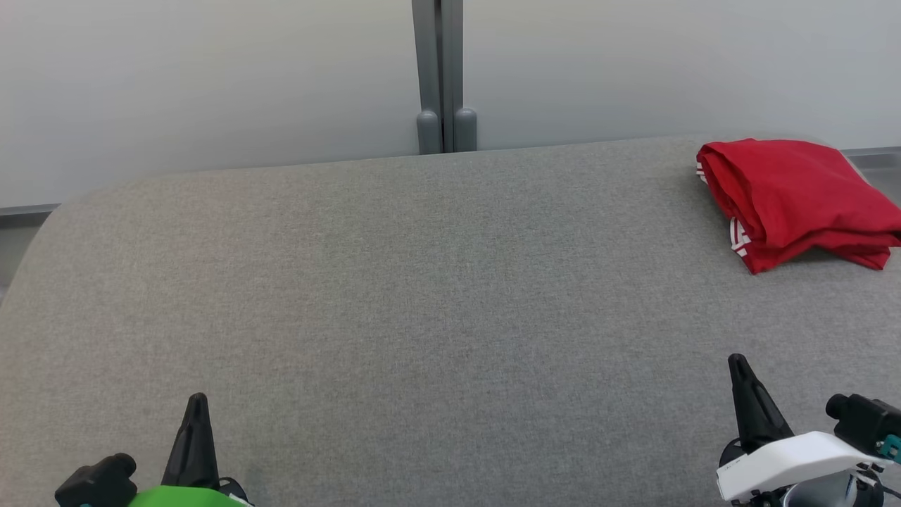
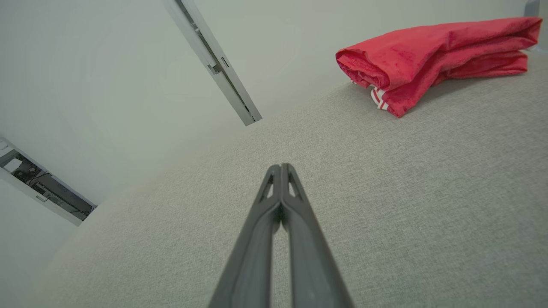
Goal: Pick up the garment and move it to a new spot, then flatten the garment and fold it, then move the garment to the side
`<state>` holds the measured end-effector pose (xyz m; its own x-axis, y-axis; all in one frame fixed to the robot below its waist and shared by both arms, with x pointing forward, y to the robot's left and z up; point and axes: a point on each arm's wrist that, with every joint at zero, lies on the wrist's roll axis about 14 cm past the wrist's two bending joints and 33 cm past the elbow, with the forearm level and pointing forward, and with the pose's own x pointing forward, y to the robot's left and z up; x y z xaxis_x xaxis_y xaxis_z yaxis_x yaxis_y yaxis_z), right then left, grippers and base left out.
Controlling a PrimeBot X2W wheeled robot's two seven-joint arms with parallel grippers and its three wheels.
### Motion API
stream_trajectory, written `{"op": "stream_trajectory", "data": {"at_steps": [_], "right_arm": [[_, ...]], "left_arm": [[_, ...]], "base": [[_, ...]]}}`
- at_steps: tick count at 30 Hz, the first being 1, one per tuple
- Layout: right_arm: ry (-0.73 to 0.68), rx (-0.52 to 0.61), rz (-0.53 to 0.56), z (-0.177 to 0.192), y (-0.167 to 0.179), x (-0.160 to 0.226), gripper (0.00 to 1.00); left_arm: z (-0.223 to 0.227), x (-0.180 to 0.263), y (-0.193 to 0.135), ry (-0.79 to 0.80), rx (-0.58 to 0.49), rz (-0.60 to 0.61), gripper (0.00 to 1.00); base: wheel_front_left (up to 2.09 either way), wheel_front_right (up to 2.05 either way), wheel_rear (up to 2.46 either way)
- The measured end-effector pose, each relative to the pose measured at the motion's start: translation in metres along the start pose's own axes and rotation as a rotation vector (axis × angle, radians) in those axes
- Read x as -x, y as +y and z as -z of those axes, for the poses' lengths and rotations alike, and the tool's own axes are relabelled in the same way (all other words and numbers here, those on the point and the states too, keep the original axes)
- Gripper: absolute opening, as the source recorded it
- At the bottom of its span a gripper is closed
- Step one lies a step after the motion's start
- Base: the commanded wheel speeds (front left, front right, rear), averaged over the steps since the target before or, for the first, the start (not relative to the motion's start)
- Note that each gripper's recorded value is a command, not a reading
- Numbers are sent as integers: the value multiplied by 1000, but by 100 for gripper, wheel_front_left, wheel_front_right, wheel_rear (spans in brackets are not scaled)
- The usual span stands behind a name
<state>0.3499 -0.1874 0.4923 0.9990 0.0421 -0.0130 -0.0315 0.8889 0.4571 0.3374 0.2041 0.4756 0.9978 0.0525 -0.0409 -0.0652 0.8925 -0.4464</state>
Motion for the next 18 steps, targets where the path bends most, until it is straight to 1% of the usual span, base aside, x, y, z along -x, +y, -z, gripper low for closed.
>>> {"op": "stream_trajectory", "data": {"at_steps": [18], "right_arm": [[-2,-264,38,-3,-6,-9,0]], "left_arm": [[-5,-11,1,5,266,-24,0]], "base": [[0,0,0]]}}
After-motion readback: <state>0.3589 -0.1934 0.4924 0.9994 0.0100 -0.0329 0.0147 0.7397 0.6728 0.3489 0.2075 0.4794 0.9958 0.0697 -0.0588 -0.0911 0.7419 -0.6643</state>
